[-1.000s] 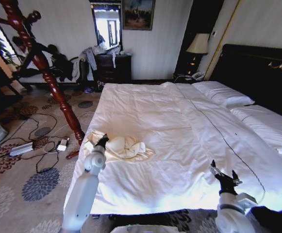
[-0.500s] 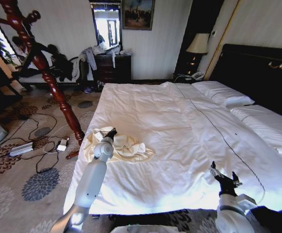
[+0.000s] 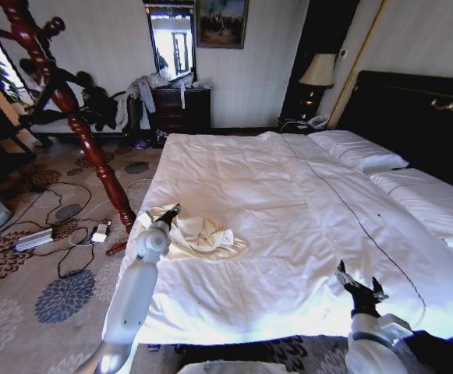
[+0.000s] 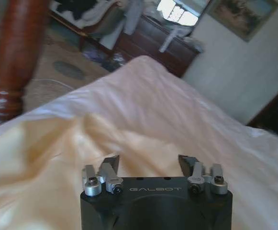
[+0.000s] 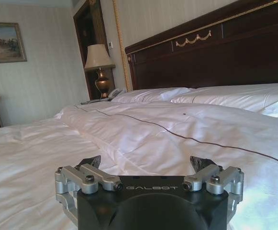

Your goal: Pick up the clothes from the bed and hang them on the clothes hanger.

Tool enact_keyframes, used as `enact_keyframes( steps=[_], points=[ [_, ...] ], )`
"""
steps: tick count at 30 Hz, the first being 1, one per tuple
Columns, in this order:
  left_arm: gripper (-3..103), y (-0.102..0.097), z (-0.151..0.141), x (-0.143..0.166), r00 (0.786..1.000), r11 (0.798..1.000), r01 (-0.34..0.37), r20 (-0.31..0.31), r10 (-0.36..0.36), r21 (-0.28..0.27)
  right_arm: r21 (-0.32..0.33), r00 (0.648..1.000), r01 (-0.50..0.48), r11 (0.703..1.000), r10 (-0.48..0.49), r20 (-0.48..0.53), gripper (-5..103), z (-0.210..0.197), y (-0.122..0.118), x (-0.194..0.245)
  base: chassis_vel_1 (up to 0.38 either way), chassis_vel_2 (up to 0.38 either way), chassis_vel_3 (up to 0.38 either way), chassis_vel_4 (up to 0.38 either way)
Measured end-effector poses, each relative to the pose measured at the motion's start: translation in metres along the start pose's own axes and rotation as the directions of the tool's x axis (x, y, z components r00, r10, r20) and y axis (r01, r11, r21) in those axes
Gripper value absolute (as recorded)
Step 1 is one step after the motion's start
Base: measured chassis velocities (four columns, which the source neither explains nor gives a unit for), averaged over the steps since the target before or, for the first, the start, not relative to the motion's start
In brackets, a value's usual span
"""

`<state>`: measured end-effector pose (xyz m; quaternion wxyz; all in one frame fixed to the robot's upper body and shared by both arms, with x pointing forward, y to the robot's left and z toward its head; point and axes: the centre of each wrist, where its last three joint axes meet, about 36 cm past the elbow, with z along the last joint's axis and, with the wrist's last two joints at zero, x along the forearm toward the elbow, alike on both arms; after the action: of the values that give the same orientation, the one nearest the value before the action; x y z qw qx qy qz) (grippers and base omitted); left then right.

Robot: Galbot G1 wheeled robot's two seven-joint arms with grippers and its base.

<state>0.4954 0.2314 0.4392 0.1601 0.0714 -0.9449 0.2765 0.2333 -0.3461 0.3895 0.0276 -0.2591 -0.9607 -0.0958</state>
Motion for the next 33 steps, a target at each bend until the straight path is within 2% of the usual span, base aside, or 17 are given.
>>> enact_keyframes(
  steps=[1, 3, 4, 5, 7, 13, 18, 20, 22, 26, 28, 29, 31, 33],
  points=[
    [80, 0.003, 0.006, 0.002, 1.000, 1.000, 0.014, -0.009, -0.014, -0.003, 0.000, 1.000, 0.000, 1.000, 0.000, 0.000, 100, 0.000, 0.000, 0.000, 0.000, 0.000, 0.000, 0.000],
    [80, 0.005, 0.009, 0.003, 1.000, 1.000, 0.023, -0.013, -0.023, -0.005, 0.000, 1.000, 0.000, 1.000, 0.000, 0.001, 100, 0.000, 0.000, 0.000, 0.000, 0.000, 0.000, 0.000],
    [90, 0.007, 0.014, 0.002, 0.999, 0.999, 0.038, -0.021, -0.039, -0.005, -0.003, 1.000, 0.000, 1.000, 0.000, -0.002, 100, 0.001, 0.001, 0.000, 0.000, 0.000, 0.000, 0.000],
    [90, 0.008, 0.016, 0.001, 0.999, 0.999, 0.044, -0.025, -0.044, -0.003, -0.004, 1.000, -0.001, 1.000, 0.001, -0.003, 100, 0.002, 0.001, 0.000, 0.000, 0.000, 0.000, 0.000],
    [98, 0.006, 0.016, -0.002, 0.999, 0.999, 0.047, -0.027, -0.047, 0.009, -0.006, 1.000, -0.002, 1.000, 0.002, -0.006, 100, 0.004, 0.003, 0.001, 0.000, 0.000, 0.000, 0.000],
    [100, 0.000, 0.006, -0.009, 0.999, 0.998, 0.043, -0.026, -0.042, 0.040, -0.006, 1.000, -0.006, 1.000, 0.006, -0.008, 100, 0.006, 0.003, 0.003, 0.000, 0.000, 0.000, 0.000],
    [102, 0.005, 0.005, -0.015, 0.998, 0.997, 0.061, -0.030, -0.059, 0.048, -0.003, 1.000, -0.009, 1.000, 0.009, 0.003, 100, 0.003, 0.001, 0.002, 0.000, 0.000, 0.000, 0.000],
    [95, 0.006, 0.004, -0.017, 0.998, 0.996, 0.066, -0.027, -0.064, 0.054, -0.003, 1.000, -0.010, 1.000, 0.010, 0.004, 100, 0.003, 0.001, 0.002, 0.000, 0.000, 0.000, 0.000],
    [95, 0.006, 0.004, -0.018, 0.998, 0.996, 0.066, -0.026, -0.065, 0.057, -0.003, 1.000, -0.010, 1.000, 0.010, 0.005, 100, 0.003, 0.001, 0.002, 0.000, 0.000, 0.000, 0.000],
    [74, 0.007, 0.005, -0.018, 0.997, 0.995, 0.071, -0.025, -0.069, 0.064, -0.005, 1.000, -0.012, 1.000, 0.012, 0.005, 100, 0.003, 0.001, 0.002, 0.000, 0.000, 0.000, 0.000],
    [74, 0.009, 0.006, -0.018, 0.997, 0.995, 0.072, -0.026, -0.071, 0.066, -0.005, 1.000, -0.012, 1.000, 0.012, 0.005, 100, 0.003, 0.001, 0.002, 0.000, 0.000, 0.000, 0.000],
    [64, 0.010, 0.006, -0.018, 0.997, 0.995, 0.073, -0.030, -0.071, 0.073, -0.006, 1.000, -0.012, 1.000, 0.012, 0.004, 100, 0.003, 0.001, 0.001, 0.000, 0.000, 0.000, 0.000],
    [64, 0.011, 0.006, -0.018, 0.997, 0.994, 0.073, -0.033, -0.071, 0.077, -0.006, 1.000, -0.012, 1.000, 0.012, 0.004, 100, 0.003, 0.001, 0.001, 0.000, 0.000, 0.000, 0.000],
    [53, 0.013, 0.006, -0.018, 0.997, 0.994, 0.073, -0.039, -0.070, 0.083, -0.006, 1.000, -0.012, 1.000, 0.012, 0.003, 100, 0.004, 0.001, 0.001, 0.000, 0.000, 0.000, 0.000]
  ],
)
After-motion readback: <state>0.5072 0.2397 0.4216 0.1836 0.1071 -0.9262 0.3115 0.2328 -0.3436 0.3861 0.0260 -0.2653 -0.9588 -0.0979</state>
